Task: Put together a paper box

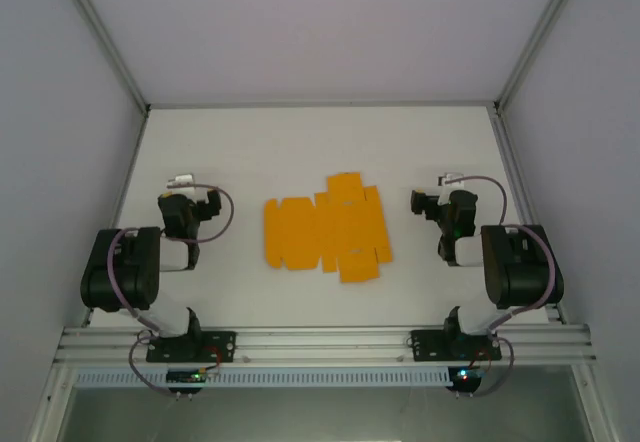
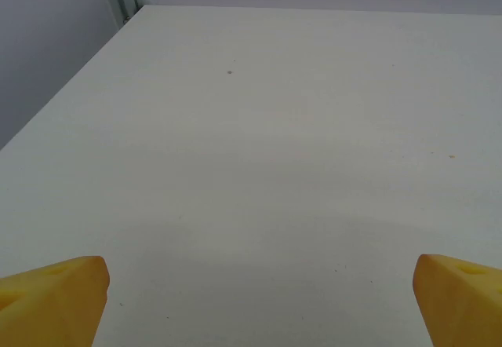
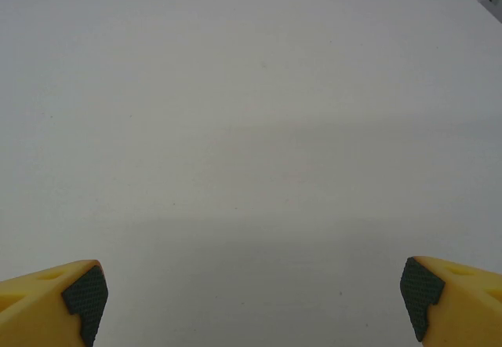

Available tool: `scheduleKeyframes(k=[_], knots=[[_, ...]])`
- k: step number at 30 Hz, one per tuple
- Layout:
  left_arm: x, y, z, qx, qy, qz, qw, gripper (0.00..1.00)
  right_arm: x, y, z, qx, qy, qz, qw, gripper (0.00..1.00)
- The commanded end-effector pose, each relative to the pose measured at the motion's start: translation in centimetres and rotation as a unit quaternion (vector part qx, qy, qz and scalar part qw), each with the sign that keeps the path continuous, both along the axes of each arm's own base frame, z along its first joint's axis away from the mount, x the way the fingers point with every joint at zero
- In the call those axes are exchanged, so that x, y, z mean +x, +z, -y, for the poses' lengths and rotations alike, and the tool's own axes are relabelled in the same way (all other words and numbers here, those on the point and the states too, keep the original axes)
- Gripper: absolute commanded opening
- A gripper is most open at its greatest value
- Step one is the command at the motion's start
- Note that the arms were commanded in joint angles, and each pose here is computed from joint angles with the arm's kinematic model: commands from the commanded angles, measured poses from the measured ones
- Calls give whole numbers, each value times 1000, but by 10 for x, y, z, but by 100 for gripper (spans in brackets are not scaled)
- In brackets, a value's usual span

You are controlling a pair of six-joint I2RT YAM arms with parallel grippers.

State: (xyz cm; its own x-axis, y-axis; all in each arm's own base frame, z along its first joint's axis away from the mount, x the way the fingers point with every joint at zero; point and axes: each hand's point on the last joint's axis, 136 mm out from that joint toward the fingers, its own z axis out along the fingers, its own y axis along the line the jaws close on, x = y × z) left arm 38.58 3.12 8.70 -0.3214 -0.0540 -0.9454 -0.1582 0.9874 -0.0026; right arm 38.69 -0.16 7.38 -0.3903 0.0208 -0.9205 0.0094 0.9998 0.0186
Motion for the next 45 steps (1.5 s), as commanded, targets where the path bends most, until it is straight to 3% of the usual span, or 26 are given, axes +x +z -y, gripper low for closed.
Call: scheduleKeyframes(k=[1,24,29,33,36,41,45], knots=[[2,11,-3,-2,9,19,1000,99,5,6,-2,3,10,4,1000,99],[3,12,-2,-3,8,21,1000,100,5,7,-1,7,8,6,1000,99],[4,36,-8,-2,28,-3,1000,100,5,43,10,-16,-33,9,999,99],[0,70,10,-63,-5,-30,998,99,-3,78,-10,5,-28,-48,998,99],[-6,64,39,-153,-50,-82,984,99,-19,73,-43,63,-10,-131,989,98],[-24,39,96,-285,-141,-154,935,100,-44,42,-130,120,79,-232,962,88],[-39,20,131,-319,-177,-202,909,99,-51,10,-183,179,143,-284,931,63]])
